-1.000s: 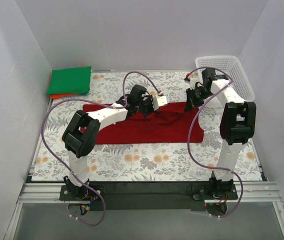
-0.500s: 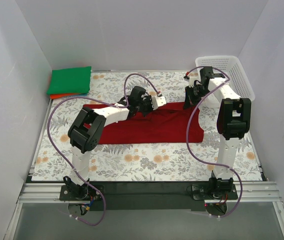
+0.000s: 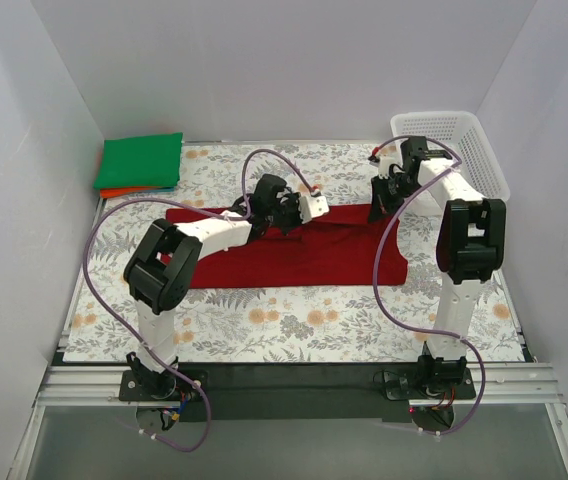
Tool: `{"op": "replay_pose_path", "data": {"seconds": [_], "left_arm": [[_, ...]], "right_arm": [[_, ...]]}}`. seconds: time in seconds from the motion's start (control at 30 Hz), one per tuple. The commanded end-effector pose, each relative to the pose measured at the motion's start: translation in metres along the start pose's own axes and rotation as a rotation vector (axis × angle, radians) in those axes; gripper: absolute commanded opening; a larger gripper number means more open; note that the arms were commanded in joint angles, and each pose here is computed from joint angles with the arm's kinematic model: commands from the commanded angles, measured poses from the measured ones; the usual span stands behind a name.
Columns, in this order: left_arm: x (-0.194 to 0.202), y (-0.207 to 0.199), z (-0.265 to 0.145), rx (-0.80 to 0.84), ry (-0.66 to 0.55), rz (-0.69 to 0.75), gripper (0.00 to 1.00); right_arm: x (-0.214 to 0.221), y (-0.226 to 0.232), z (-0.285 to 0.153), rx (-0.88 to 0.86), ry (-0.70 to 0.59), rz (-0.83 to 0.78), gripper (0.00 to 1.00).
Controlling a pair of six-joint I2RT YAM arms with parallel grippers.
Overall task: Fold and stack the t-shirts
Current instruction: Fold the tshirt
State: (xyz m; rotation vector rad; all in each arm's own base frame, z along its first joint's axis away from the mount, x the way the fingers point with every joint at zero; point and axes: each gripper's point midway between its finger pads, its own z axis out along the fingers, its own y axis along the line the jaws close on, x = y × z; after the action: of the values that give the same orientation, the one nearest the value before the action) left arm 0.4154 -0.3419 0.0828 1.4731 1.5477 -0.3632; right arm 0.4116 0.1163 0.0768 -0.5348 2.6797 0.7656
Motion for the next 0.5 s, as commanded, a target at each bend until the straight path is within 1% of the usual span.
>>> {"op": "replay_pose_path", "data": {"seconds": [0.0, 0.13, 0.17, 0.3, 0.4, 0.47], "left_arm": [[-0.026, -0.005, -0.022, 0.02, -0.049, 0.03, 0.0], [-0.027, -0.026, -0.025, 0.073, -0.058, 0.027, 0.0], [-0.019, -0.038, -0.026, 0.111, -0.03, 0.012, 0.0], [-0.002, -0.062, -0.017, 0.176, 0.026, -0.012, 0.0], [0.016, -0.07, -0.013, 0.182, 0.08, -0.036, 0.0], [0.029, -0.069, -0.01, 0.161, 0.122, -0.053, 0.0]], "right_arm": [[-0.003, 0.013, -0.02, -0.004, -0.041, -0.049, 0.01], [0.016, 0.014, -0.016, -0.007, -0.006, -0.043, 0.01], [0.019, 0.013, -0.016, -0.004, -0.001, -0.047, 0.01], [0.032, 0.008, -0.009, 0.007, 0.033, -0.045, 0.01], [0.035, 0.002, -0.004, 0.018, 0.045, -0.049, 0.01], [0.035, -0.002, -0.001, 0.031, 0.054, -0.053, 0.04]]}}
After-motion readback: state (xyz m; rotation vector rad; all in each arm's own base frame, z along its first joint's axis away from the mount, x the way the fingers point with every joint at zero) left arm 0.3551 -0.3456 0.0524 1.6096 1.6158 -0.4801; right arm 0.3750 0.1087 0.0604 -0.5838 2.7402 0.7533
